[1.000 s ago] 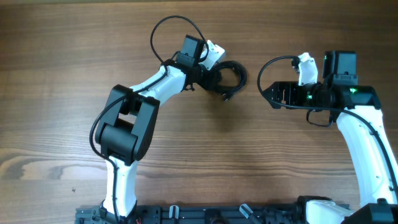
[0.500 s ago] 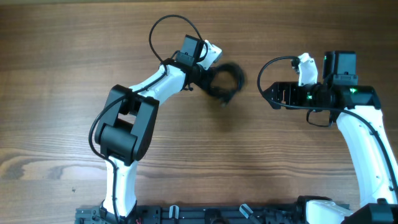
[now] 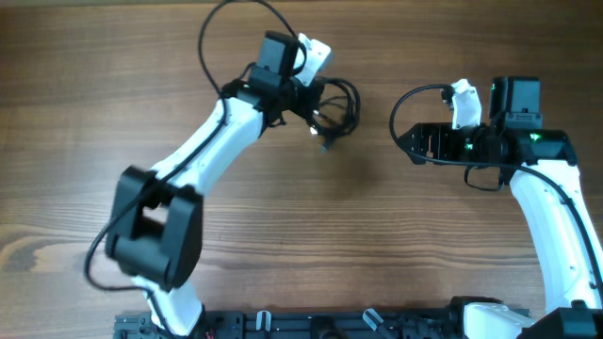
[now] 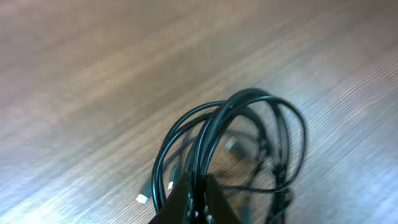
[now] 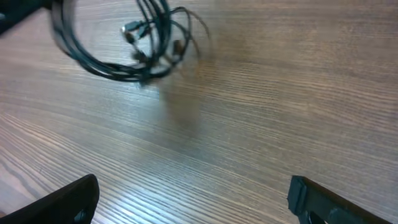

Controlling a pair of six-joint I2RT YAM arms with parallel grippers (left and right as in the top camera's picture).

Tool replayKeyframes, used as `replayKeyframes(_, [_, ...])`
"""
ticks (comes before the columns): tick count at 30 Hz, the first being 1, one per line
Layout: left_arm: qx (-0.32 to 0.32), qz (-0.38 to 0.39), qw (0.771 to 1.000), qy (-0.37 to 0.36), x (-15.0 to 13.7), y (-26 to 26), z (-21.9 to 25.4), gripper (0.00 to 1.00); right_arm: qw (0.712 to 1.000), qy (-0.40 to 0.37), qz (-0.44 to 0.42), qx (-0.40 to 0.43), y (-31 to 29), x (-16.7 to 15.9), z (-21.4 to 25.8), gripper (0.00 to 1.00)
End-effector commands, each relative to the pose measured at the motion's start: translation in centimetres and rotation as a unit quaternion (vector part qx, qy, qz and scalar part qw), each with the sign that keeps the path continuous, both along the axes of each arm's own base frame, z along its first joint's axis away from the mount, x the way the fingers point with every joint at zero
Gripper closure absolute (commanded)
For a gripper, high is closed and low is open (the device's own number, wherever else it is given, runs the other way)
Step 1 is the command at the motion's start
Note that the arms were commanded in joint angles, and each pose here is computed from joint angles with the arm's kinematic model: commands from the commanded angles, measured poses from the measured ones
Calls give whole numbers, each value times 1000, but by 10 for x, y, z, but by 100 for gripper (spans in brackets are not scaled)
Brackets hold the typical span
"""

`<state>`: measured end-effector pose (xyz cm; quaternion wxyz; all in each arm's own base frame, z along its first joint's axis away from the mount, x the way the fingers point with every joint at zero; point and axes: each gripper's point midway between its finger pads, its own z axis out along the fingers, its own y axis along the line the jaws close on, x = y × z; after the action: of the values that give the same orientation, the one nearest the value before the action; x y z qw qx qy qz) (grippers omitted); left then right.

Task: Untangle cables
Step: 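Grasp another cable strand with the right gripper near the left gripper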

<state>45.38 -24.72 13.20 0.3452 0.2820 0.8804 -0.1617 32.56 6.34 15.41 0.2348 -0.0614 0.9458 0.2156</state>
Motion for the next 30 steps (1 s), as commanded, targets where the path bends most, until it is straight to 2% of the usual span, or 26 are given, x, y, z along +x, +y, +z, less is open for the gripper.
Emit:
replayKeyframes(1, [-51, 16, 998, -30, -10, 6, 63, 96, 999, -31, 16, 8, 4, 8, 15, 0])
replayKeyframes(5, [-196, 11, 979, -54, -39, 16, 167, 96, 994, -81, 35, 67, 21, 23, 38, 0])
replayKeyframes(9, [-257, -9, 966, -22, -52, 21, 188, 96, 976, -146, 91, 132, 44, 32, 70, 0])
replayKeyframes(11, [-263, -3, 965, -15, -52, 23, 188, 96, 962, -170, 126, 172, 56, 29, 86, 2])
replayKeyframes(13, [-278, -14, 960, -3, -56, 18, 191, 96, 939, -207, 173, 213, 69, 25, 108, 11])
replayKeyframes(14, [-281, -13, 960, 0, -57, 17, 191, 96, 936, -219, 177, 211, 70, 27, 112, 6])
replayKeyframes(18, [-290, -17, 957, 14, -61, 12, 192, 96, 936, -232, 185, 191, 72, 31, 108, 7])
replayKeyframes(22, [-289, -35, 956, 19, -70, -3, 192, 96, 925, -230, 227, 200, 105, 33, 97, 27])
replayKeyframes(27, [-288, -38, 957, 23, -73, -6, 190, 96, 915, -235, 246, 218, 130, 38, 99, 30])
replayKeyframes(30, [-287, -37, 957, 26, -74, -5, 189, 96, 918, -236, 238, 210, 128, 41, 96, 37])
